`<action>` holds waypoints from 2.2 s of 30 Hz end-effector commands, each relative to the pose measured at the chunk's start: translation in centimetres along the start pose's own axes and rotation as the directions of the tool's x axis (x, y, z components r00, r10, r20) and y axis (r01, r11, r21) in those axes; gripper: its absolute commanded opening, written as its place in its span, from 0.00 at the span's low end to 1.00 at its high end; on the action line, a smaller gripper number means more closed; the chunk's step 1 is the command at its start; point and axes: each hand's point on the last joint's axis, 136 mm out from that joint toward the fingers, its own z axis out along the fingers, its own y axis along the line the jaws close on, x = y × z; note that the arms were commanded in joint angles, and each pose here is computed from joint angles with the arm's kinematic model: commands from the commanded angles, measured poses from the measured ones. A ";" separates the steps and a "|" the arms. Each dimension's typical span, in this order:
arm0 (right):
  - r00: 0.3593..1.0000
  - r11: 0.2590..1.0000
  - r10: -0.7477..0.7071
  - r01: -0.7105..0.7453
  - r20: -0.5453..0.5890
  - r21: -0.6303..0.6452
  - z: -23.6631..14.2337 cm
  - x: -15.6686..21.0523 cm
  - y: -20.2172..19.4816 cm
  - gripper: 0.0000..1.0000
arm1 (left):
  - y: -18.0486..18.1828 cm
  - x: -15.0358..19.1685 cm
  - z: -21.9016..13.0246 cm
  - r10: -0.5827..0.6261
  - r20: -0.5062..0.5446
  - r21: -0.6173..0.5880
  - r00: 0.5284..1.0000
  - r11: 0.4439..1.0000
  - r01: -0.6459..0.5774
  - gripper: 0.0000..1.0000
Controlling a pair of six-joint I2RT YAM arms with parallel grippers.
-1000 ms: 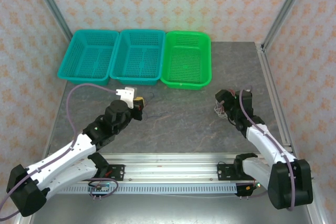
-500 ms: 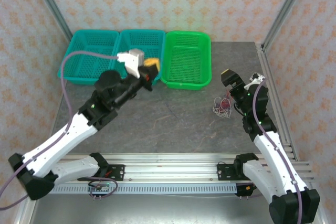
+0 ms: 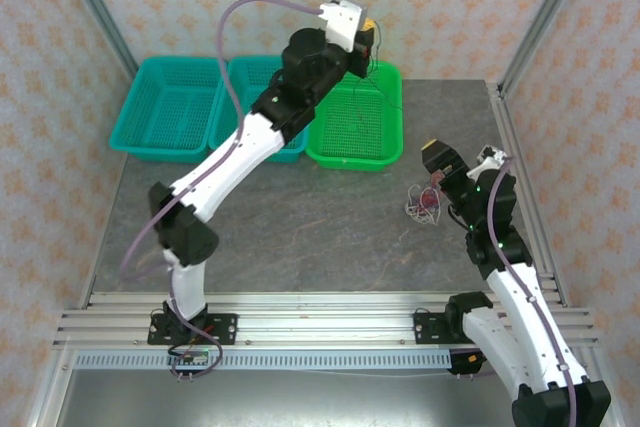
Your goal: Untangle the cables
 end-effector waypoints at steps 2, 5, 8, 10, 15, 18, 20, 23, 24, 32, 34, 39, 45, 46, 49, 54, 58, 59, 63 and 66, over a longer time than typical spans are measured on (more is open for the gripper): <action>1.000 0.999 -0.007 0.007 -0.024 0.038 -0.2 1.0 -1.3 0.99 | 1.4 5.8 3.3 0.037 -0.119 -0.053 0.992 0.998 -0.043 0.00; 1.000 0.999 -0.008 0.010 -0.029 0.050 -0.1 1.2 -1.7 0.99 | 2.4 10.5 4.8 -0.010 -0.196 -0.085 0.981 0.996 -0.007 0.00; 1.000 0.998 -0.009 0.011 -0.028 0.066 0.0 1.3 -2.2 0.99 | 3.5 15.1 5.2 -0.037 -0.267 -0.135 0.963 0.991 0.001 0.16; 0.999 0.997 -0.010 0.012 -0.030 0.077 0.1 1.4 -2.5 0.99 | 4.0 17.1 4.9 -0.044 -0.311 -0.161 0.949 0.987 -0.007 0.50; 0.998 0.982 0.002 0.009 -0.061 0.187 0.3 2.0 -4.5 1.00 | 3.8 13.4 2.8 -0.078 -0.244 -0.149 0.967 0.988 0.042 0.83; 0.995 0.959 0.011 0.018 -0.100 0.284 0.7 2.4 -6.0 1.00 | 3.6 8.9 0.1 -0.112 -0.164 -0.132 0.980 0.987 0.091 0.88; 0.993 0.929 0.014 0.032 -0.119 0.369 0.7 2.7 -7.6 1.00 | 3.2 5.8 -2.4 -0.149 -0.107 -0.105 0.983 0.985 0.138 0.89; 0.987 0.884 -0.009 0.084 -0.162 0.460 1.0 3.0 -9.6 1.00 | 2.4 3.3 -6.6 -0.220 -0.060 -0.040 0.974 0.975 0.218 0.90; 0.982 0.874 -0.018 0.107 -0.188 0.475 1.3 3.4 -10.1 1.00 | 1.8 3.1 -8.2 -0.242 -0.061 -0.007 0.968 0.970 0.242 0.91; 0.945 0.784 -0.011 0.210 -0.326 0.584 4.1 5.6 -14.3 1.00 | -3.7 7.7 -20.6 -0.129 -0.242 0.134 0.962 0.977 0.165 1.00; 0.935 0.769 0.011 0.219 -0.355 0.601 5.2 6.6 -15.5 0.93 | -3.9 9.5 -22.9 -0.130 -0.282 0.141 0.951 0.974 0.175 1.00; 0.897 0.788 0.034 0.247 -0.440 0.563 7.1 8.6 -16.0 0.52 | -3.3 13.6 -26.2 -0.114 -0.364 0.128 0.924 0.977 0.170 1.00; 0.847 0.862 0.005 0.266 -0.532 0.432 8.0 10.8 -12.9 0.15 | -2.1 18.1 -28.2 -0.134 -0.457 0.057 0.879 0.982 0.179 1.00; 0.839 0.882 0.025 0.237 -0.543 0.408 8.1 11.4 -12.1 0.11 | -2.1 18.6 -28.3 -0.149 -0.472 0.046 0.869 0.980 0.193 1.00; 0.810 0.933 0.090 0.135 -0.580 0.334 8.4 13.3 -9.5 0.05 | -2.3 20.1 -28.1 -0.237 -0.516 -0.010 0.823 0.962 0.272 0.96; 0.762 0.971 0.171 -0.022 -0.625 0.239 8.7 16.1 -5.4 0.06 | -3.0 23.7 -27.0 -0.536 -0.547 -0.189 0.642 0.827 0.529 0.80; 0.737 0.966 0.231 -0.099 -0.636 0.237 8.7 17.3 -4.4 0.06 | -3.5 26.6 -26.4 -0.713 -0.512 -0.307 0.479 0.672 0.674 0.57; 0.732 0.967 0.236 -0.112 -0.639 0.229 8.7 17.7 -4.1 0.05 | -3.7 27.1 -26.3 -0.722 -0.515 -0.313 0.463 0.660 0.683 0.53; 0.685 0.973 0.157 0.018 -0.712 0.231 7.7 20.5 -4.9 0.38 | -2.9 28.4 -26.3 -0.695 -0.522 -0.337 0.494 0.700 0.629 0.46; 0.660 0.945 0.086 0.183 -0.747 0.271 6.8 20.2 -6.2 0.68 | -2.0 28.0 -26.4 -0.639 -0.526 -0.326 0.561 0.761 0.562 0.45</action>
